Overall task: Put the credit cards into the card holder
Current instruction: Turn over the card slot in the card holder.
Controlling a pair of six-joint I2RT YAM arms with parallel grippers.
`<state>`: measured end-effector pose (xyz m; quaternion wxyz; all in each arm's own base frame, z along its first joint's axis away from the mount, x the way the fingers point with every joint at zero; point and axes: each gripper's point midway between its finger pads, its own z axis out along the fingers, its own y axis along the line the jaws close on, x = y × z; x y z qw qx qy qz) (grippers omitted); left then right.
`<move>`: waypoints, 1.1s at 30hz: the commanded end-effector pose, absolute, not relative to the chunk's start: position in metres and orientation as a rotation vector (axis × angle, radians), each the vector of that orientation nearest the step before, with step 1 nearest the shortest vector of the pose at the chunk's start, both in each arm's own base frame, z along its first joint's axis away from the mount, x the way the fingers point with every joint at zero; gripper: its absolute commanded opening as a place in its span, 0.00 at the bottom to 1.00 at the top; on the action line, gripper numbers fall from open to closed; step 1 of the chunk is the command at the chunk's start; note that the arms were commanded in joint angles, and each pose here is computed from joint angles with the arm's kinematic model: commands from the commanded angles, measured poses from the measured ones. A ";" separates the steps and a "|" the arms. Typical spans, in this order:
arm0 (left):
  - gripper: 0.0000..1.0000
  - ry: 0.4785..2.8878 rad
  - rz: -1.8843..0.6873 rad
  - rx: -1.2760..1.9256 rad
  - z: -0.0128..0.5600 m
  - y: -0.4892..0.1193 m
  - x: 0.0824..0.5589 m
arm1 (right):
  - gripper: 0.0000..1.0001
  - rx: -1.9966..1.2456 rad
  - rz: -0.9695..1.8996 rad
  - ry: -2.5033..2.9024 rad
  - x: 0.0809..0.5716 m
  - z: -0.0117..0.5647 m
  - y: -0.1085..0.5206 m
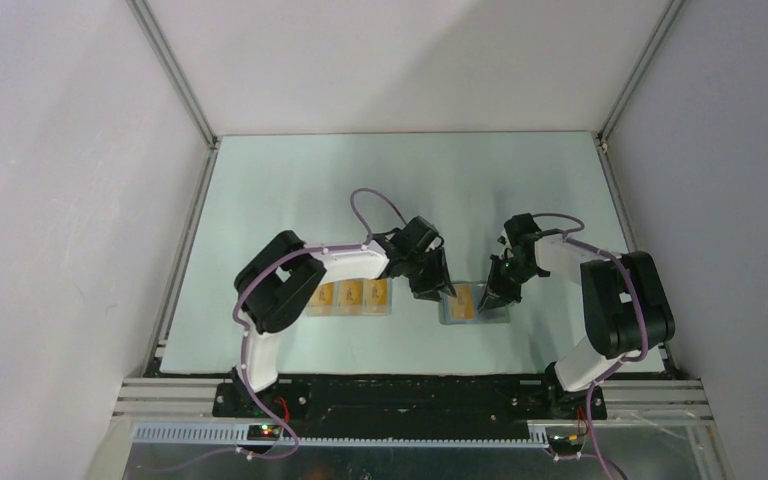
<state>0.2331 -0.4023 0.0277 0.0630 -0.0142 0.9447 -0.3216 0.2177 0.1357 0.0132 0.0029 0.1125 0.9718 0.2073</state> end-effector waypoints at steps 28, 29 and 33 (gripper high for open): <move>0.30 2.685 -1.202 0.135 0.111 -0.451 0.221 | 0.01 0.276 0.680 3.046 0.215 0.018 0.150; 0.32 2.685 -1.209 0.137 0.112 -0.454 0.221 | 0.01 0.275 0.672 3.042 0.216 0.019 0.149; 0.34 2.714 -1.206 0.120 0.102 -0.458 0.220 | 0.12 0.282 0.642 3.020 0.217 0.031 0.141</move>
